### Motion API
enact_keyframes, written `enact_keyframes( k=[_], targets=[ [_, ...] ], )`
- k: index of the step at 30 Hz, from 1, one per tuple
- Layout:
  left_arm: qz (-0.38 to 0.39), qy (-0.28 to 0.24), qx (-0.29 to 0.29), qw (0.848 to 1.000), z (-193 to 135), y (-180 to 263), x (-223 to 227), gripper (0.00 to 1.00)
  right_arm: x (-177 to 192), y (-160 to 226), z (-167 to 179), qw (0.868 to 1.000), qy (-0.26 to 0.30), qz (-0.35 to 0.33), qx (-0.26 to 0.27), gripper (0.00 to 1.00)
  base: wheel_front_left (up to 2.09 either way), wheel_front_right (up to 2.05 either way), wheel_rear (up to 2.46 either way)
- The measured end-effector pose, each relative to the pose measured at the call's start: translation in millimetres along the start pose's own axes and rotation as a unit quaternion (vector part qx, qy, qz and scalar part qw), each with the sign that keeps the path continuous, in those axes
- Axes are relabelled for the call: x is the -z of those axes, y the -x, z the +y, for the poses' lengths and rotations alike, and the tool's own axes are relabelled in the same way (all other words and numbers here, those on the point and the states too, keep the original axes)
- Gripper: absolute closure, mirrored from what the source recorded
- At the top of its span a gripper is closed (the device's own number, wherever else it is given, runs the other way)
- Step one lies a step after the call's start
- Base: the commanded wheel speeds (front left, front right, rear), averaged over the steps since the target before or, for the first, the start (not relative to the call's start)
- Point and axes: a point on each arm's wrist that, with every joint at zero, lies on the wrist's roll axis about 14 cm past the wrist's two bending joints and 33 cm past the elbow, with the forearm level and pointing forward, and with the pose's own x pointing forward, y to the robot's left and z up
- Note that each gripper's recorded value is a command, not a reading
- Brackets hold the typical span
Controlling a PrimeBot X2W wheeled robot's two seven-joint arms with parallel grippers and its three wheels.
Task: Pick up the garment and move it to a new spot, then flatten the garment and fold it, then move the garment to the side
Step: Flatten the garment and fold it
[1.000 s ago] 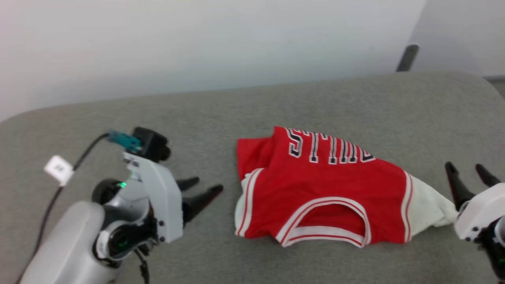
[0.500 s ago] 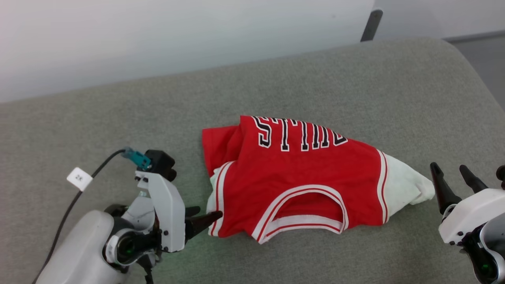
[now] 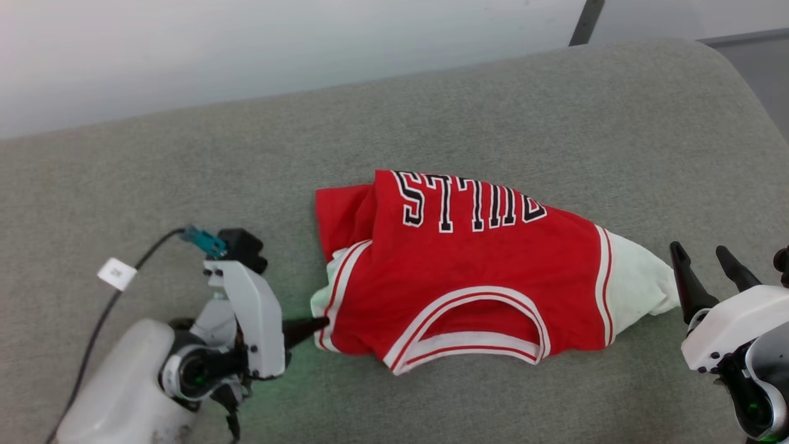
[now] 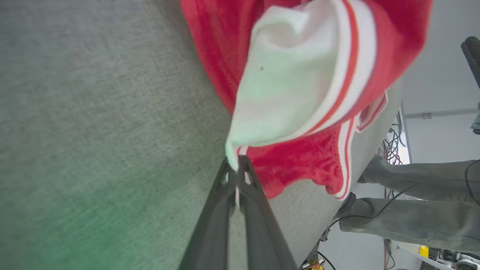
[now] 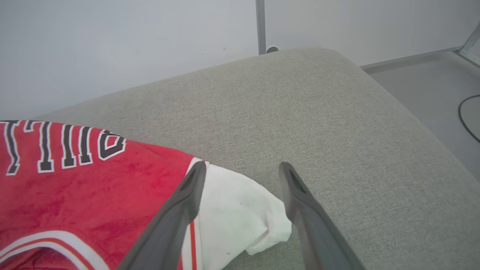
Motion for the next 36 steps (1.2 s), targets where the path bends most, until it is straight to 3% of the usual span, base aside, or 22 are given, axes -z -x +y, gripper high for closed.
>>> enact_keyframes(
  k=[10,22,27,36],
  targets=[
    [-0.063,0.001,-0.057,0.996,36,47,-26,1.00,-1,-4,12,1.000,0.004,0.000,-0.016,0.00,0.00,0.00,0.00],
    [-0.109,0.032,-0.168,0.979,95,119,-18,1.00,-1,-4,33,0.999,0.009,0.002,-0.045,0.00,0.00,0.00,0.00],
    [-0.125,-0.013,-0.139,0.982,65,119,-34,1.00,-3,-2,39,0.998,0.011,-0.001,-0.054,0.00,0.00,0.00,0.00],
    [-0.097,-0.137,0.017,0.986,-64,72,-49,1.00,1,4,38,0.998,0.009,0.003,-0.054,0.00,0.00,0.00,0.00]
  ],
)
